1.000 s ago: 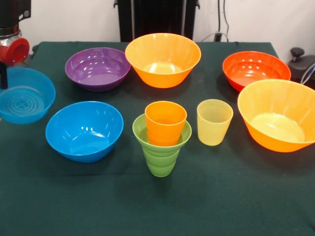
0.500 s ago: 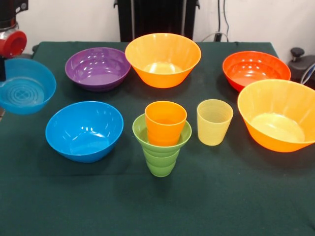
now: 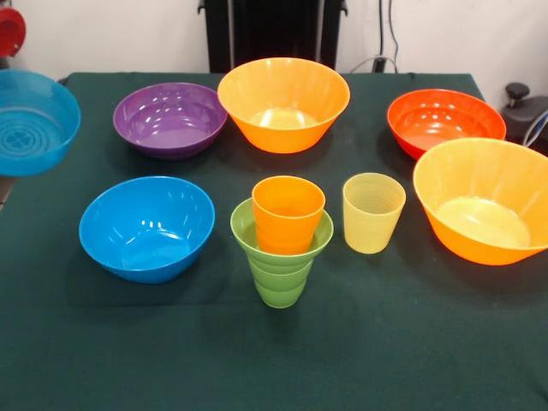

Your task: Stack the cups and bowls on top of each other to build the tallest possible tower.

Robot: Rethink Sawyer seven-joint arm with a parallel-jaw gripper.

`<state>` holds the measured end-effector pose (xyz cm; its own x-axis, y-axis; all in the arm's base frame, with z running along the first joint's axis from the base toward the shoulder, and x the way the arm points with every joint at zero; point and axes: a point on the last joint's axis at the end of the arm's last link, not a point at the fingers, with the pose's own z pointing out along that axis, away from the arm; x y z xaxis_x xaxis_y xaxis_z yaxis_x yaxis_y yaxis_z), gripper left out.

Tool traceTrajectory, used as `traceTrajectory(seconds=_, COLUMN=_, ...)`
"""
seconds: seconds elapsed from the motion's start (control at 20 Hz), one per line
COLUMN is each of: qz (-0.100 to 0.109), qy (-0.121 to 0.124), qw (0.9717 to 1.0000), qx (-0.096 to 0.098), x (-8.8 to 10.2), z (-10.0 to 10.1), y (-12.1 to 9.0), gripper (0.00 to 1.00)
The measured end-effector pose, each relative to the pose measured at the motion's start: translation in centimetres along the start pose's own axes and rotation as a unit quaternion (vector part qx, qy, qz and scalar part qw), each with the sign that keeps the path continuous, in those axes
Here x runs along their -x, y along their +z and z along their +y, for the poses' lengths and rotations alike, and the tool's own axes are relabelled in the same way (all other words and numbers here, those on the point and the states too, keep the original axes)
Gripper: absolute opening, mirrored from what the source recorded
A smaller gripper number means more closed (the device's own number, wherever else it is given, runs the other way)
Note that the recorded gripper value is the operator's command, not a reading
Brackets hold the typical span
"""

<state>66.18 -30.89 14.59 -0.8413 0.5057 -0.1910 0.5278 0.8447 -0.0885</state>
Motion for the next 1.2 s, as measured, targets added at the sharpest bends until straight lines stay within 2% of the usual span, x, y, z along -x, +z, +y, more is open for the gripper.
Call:
traceTrajectory(seconds=0.15, qz=-0.009, qy=0.006, qw=0.9999, qx=0.011, x=0.8, z=0.5, y=-1.3, gripper=0.0)
traceTrajectory(seconds=0.2, qz=-0.014, qy=0.01, qw=0.9996, qx=0.021, x=1.4, z=1.0, y=-2.1, gripper=0.0)
traceTrajectory(seconds=0.35, qz=-0.018, qy=0.013, qw=0.9992, qx=0.033, x=1.8, z=1.7, y=-2.9, gripper=0.0)
traceTrajectory(seconds=0.9, qz=-0.02, qy=0.011, qw=0.9973, qx=0.069, x=2.5, z=5.0, y=-4.0, gripper=0.0)
traceTrajectory(seconds=1.2, qz=-0.02, qy=0.01, qw=0.997, qx=0.075, x=2.6, z=5.5, y=-4.1, gripper=0.0)
